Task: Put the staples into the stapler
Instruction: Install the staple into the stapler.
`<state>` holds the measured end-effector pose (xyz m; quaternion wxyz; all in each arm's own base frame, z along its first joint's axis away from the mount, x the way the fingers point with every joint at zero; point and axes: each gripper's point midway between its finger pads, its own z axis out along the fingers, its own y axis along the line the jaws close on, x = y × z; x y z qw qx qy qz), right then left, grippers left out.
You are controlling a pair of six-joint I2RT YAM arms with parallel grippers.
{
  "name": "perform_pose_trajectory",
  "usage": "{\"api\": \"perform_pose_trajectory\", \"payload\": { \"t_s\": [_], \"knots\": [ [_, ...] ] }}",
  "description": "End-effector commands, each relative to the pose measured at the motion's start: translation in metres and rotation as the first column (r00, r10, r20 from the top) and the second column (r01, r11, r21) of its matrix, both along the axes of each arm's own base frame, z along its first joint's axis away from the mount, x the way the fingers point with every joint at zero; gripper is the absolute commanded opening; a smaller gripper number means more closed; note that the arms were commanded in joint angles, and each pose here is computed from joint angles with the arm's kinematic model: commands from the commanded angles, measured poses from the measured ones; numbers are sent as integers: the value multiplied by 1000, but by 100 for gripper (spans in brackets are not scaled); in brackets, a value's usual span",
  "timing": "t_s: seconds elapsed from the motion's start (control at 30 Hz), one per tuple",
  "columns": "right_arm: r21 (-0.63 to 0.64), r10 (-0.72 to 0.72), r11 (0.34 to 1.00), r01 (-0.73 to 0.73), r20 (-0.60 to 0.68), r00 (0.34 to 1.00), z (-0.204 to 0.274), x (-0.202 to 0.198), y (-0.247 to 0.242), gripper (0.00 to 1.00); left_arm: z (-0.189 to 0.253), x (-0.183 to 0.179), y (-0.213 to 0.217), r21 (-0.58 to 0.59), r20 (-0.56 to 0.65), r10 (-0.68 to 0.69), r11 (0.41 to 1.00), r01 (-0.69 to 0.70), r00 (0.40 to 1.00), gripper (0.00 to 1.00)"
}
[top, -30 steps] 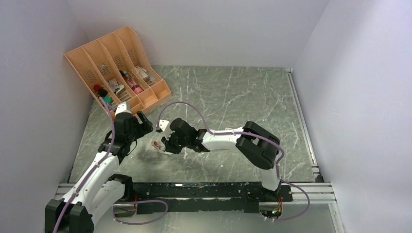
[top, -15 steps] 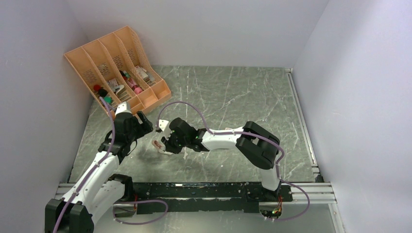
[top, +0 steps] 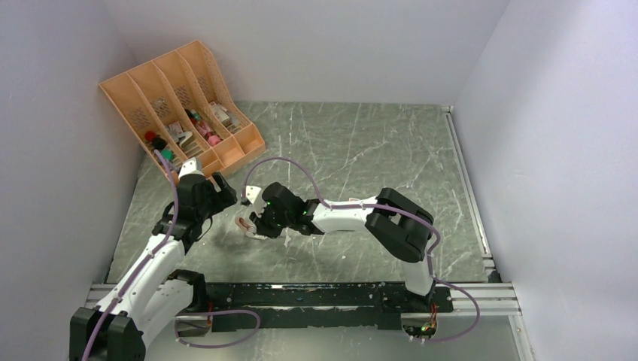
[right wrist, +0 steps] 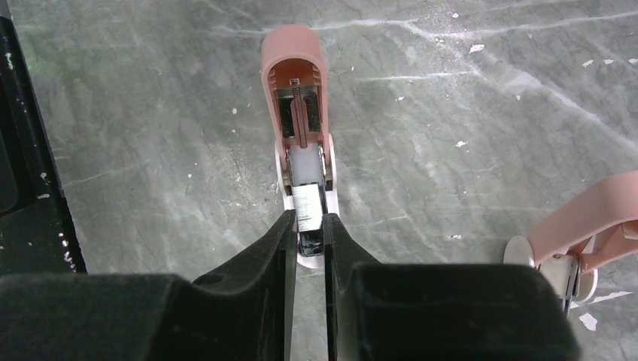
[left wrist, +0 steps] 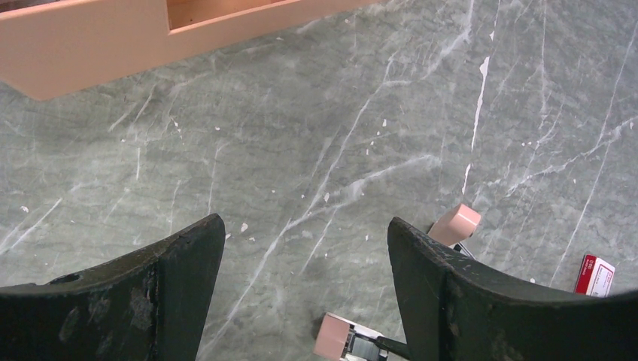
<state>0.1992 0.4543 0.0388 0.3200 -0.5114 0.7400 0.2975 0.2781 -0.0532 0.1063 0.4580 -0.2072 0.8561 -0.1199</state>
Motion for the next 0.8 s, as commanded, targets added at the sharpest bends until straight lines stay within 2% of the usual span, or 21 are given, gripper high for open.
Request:
{"api": "perform_pose_trajectory", "payload": {
  "t_s": [0.0,0.77],
  "knots": [
    [-33,-8,999,9,4,1000,-1,1,-11,18,14,8,-3,-15,44,-10,1000,10,999,83],
    [39,-10,999,10,-3,1000,13,-1,-4,19,14,8,-3,-16,43,-11,1000,11,999,83]
  ]
}}
